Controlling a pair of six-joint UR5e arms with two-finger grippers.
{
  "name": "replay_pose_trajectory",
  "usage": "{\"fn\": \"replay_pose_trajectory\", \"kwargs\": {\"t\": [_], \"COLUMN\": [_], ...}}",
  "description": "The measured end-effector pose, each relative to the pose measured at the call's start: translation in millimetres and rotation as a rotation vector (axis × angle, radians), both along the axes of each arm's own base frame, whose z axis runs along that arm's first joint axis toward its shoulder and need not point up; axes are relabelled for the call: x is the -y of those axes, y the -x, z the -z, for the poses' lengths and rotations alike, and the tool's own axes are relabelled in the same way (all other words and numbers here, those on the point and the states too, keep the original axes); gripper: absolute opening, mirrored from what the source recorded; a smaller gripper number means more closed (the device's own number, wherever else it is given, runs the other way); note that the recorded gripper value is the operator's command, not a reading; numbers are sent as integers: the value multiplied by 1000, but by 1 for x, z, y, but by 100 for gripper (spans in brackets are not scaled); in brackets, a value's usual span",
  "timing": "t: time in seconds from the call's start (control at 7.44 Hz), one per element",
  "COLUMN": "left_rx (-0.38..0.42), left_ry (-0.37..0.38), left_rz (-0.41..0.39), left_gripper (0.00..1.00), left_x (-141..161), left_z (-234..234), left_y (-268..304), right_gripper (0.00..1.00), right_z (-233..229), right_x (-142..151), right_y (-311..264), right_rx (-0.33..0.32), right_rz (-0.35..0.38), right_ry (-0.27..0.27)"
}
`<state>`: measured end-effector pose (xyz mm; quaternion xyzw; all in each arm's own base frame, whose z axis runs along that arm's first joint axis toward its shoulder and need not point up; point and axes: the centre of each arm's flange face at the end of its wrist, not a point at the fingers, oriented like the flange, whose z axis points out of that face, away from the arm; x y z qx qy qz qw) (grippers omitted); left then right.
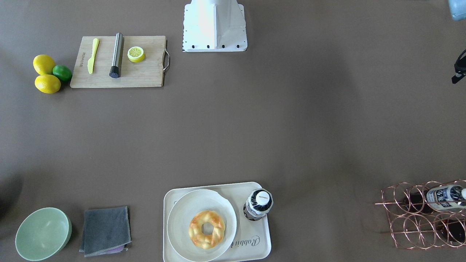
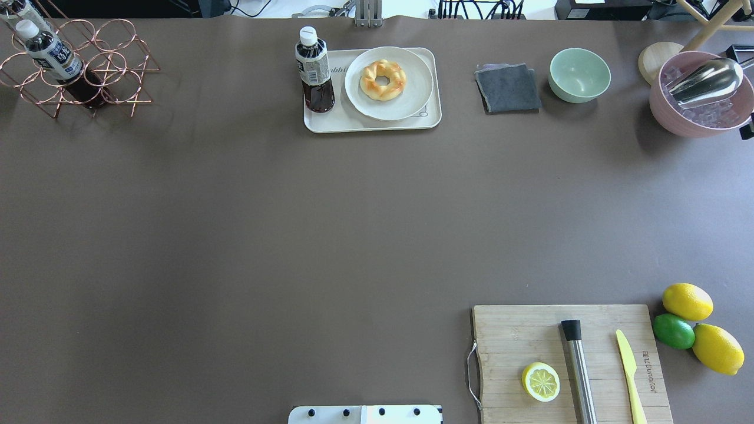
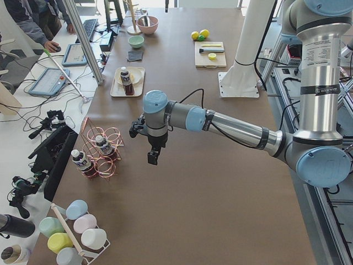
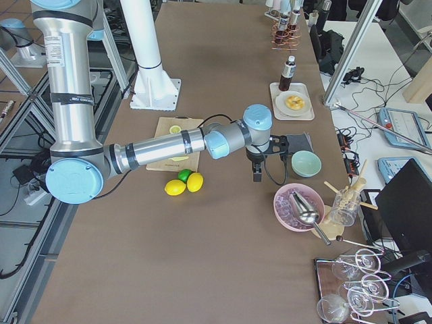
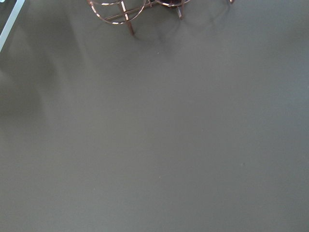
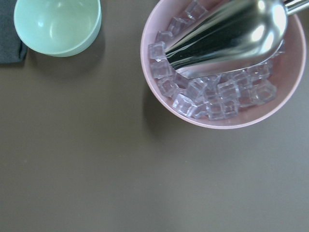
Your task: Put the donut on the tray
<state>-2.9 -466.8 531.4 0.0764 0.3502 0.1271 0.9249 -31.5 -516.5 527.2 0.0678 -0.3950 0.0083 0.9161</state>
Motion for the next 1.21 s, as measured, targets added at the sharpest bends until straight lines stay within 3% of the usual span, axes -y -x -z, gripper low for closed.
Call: {"fn": "replay_pose_trajectory", "kwargs": {"t": [0.27,0.67,1.21], "left_rx": [-25,-52,-51], "left_ry": [5,-7,-52], "left_rz": [-6,-6,28], "left_gripper": [97,97,97], "left_x": [-20,-35,-43], "left_z": [-48,-112,-101], "left_y": [37,60,78], "right_gripper": [100,100,100], "right_z": [-16,-15,-26], "right_x": [-6,-6,-16], "right_y": [-43,-59,-63], "right_rx": [-37,-45,-45], "right_rz": [49,56,53], "right_ry": [-34,-61,-41]}}
